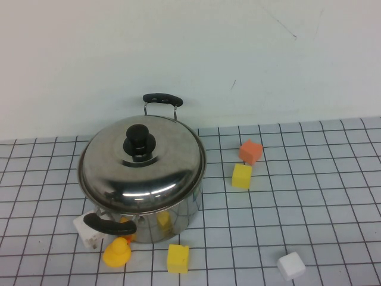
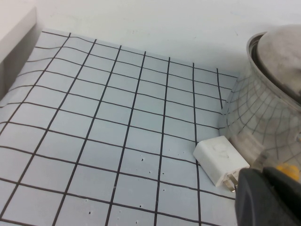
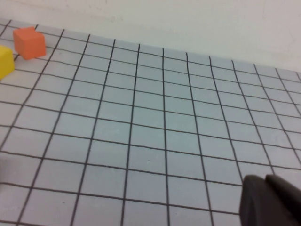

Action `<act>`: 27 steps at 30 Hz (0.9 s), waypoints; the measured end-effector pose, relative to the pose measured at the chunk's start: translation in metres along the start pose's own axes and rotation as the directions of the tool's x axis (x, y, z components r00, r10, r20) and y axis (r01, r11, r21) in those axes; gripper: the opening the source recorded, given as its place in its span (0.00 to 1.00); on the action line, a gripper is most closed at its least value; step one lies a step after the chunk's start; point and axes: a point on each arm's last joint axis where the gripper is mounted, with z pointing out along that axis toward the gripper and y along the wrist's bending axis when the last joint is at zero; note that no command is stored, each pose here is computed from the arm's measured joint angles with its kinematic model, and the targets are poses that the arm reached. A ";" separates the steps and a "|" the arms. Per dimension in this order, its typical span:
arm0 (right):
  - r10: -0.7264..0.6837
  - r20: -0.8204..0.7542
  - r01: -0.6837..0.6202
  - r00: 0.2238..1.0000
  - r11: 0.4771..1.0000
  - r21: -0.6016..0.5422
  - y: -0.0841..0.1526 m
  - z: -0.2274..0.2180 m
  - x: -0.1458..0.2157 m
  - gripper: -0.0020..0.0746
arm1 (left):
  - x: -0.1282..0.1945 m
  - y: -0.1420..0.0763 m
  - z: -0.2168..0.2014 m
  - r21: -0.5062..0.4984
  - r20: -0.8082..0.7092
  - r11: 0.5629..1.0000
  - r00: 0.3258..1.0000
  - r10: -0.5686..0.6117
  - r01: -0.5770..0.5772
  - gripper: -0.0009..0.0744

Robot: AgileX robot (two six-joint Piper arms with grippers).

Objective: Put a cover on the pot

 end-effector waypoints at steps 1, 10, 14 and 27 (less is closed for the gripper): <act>0.007 0.002 -0.007 1.000 1.000 -0.008 0.000 0.000 0.000 0.02 | 0.000 0.000 0.000 0.000 0.000 1.000 1.000 0.000 0.000 0.01; 0.038 0.009 -0.038 0.999 0.998 -0.054 0.003 0.000 -0.001 0.02 | 0.000 0.000 0.000 0.000 0.000 1.000 1.000 0.000 0.000 0.01; 0.040 0.009 -0.040 0.999 0.998 -0.054 0.003 0.000 -0.001 0.02 | 0.000 0.000 0.000 0.000 0.000 1.000 1.000 0.000 0.000 0.01; 0.042 0.009 -0.041 0.999 0.998 -0.056 0.003 0.000 -0.001 0.02 | 0.000 0.000 0.000 0.000 0.000 1.000 1.000 0.000 0.000 0.01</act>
